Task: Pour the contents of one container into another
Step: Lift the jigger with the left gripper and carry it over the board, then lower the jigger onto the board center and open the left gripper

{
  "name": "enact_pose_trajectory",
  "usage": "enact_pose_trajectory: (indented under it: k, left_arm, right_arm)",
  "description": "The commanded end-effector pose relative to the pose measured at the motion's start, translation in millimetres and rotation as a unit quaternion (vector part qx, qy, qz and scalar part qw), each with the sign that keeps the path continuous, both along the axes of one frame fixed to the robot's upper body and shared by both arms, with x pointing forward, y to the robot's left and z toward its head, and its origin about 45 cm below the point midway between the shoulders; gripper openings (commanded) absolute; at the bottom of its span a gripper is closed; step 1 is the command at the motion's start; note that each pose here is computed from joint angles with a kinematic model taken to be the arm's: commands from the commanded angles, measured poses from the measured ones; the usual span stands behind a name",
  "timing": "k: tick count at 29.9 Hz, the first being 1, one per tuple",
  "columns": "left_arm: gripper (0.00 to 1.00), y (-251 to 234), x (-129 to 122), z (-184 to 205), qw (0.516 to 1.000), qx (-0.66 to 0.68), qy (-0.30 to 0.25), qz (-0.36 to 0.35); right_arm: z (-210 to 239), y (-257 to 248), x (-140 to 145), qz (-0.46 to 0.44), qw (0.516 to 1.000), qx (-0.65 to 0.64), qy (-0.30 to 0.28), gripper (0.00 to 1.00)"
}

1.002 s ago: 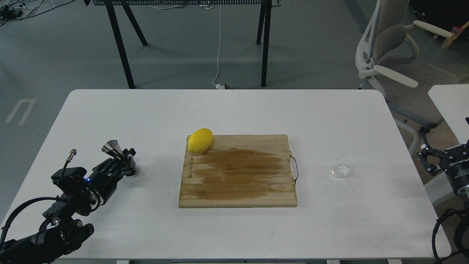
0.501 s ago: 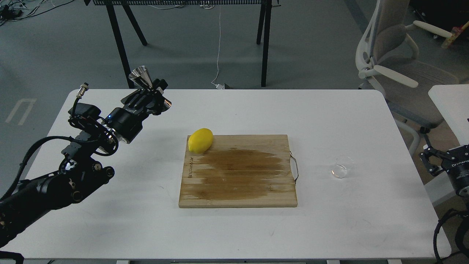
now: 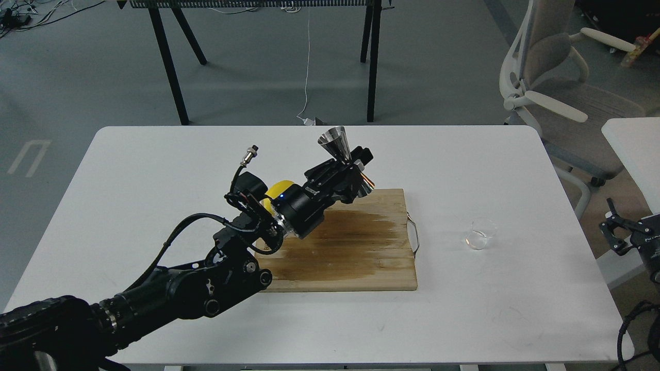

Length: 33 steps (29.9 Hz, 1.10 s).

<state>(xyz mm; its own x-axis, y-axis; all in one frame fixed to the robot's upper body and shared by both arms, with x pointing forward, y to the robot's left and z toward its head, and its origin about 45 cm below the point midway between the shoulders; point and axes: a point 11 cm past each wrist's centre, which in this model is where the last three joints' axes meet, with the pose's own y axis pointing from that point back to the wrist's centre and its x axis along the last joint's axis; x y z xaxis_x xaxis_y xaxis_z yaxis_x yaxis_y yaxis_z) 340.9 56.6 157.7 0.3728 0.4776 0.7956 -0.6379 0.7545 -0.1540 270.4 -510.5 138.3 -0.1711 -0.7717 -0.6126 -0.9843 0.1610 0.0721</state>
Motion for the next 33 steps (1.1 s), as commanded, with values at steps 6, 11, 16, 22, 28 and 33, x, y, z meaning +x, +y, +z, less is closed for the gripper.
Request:
enact_pose_trajectory:
  k: [6, 11, 16, 22, 28, 33]
  left_arm:
    - [0.05, 0.7, -11.1, -42.6, 0.997, 0.07, 0.016, -0.011]
    - [0.05, 28.6, -7.5, -73.2, 0.99, 0.136, 0.02, 0.006]
    - [0.06, 35.2, -9.8, -82.1, 0.988, 0.151, 0.025, 0.008]
    - [0.17, 35.2, -10.5, -82.8, 0.988, 0.152, 0.026, 0.008]
    - [0.37, 36.3, -15.6, -87.9, 0.988, 0.153, 0.033, 0.007]
    - [0.37, 37.1, -19.5, -91.7, 0.987, 0.153, 0.038, 0.007]
  right_arm:
    - [-4.0, 0.7, -3.8, -0.001, 1.0, 0.002, 0.005, 0.99]
    - [-4.3, 1.7, -3.6, 0.0, 1.0, 0.003, 0.005, 0.99]
    - [-4.4, 1.3, -3.8, -0.001, 1.0, 0.003, 0.005, 0.99]
    - [-4.6, 0.8, -4.0, -0.001, 1.0, 0.003, 0.005, 0.99]
    - [-4.6, 0.8, -4.0, -0.001, 1.0, 0.003, 0.005, 0.99]
    - [-4.9, 0.0, -4.4, -0.003, 1.0, 0.002, 0.006, 0.99]
